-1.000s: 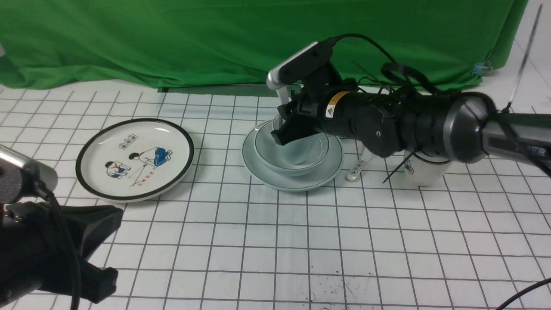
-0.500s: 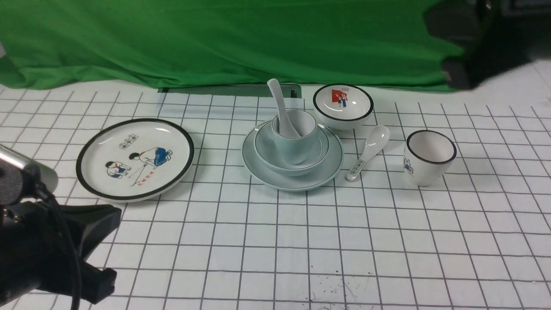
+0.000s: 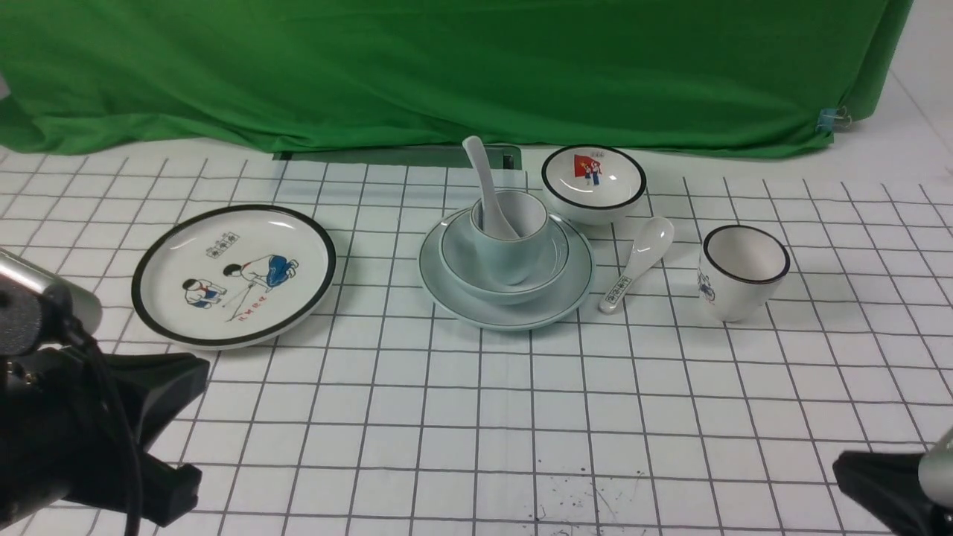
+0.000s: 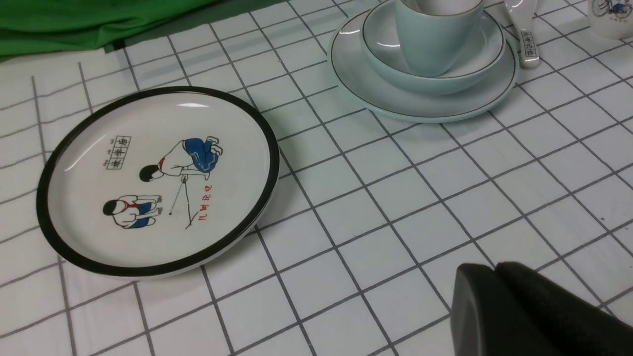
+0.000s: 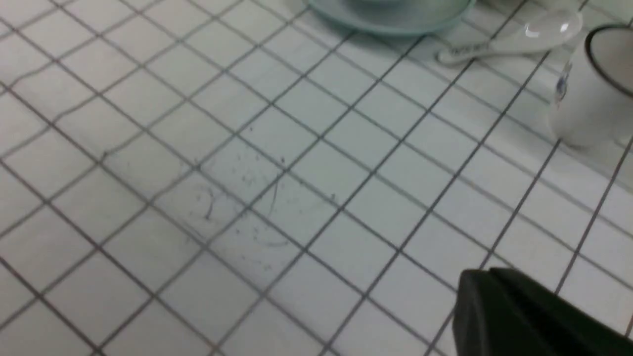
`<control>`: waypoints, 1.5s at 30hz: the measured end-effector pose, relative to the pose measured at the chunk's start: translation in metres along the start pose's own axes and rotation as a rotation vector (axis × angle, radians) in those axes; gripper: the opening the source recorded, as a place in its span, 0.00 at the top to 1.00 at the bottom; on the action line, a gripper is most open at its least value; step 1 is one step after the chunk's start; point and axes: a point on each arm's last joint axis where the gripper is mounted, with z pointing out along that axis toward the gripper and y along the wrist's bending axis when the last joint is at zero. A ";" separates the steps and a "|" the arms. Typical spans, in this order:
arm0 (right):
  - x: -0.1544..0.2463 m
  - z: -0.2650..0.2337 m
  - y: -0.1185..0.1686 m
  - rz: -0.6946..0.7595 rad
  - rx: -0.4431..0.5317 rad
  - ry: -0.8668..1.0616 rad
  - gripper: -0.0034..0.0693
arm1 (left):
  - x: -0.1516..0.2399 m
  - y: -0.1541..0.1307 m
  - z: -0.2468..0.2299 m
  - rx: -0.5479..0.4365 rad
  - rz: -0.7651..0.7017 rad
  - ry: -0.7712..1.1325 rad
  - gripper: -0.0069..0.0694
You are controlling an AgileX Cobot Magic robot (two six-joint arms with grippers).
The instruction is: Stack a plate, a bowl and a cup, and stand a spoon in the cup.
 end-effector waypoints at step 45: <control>0.098 -0.016 -0.008 0.225 0.496 -0.323 0.90 | -0.005 0.002 0.000 -0.019 0.019 -0.057 0.95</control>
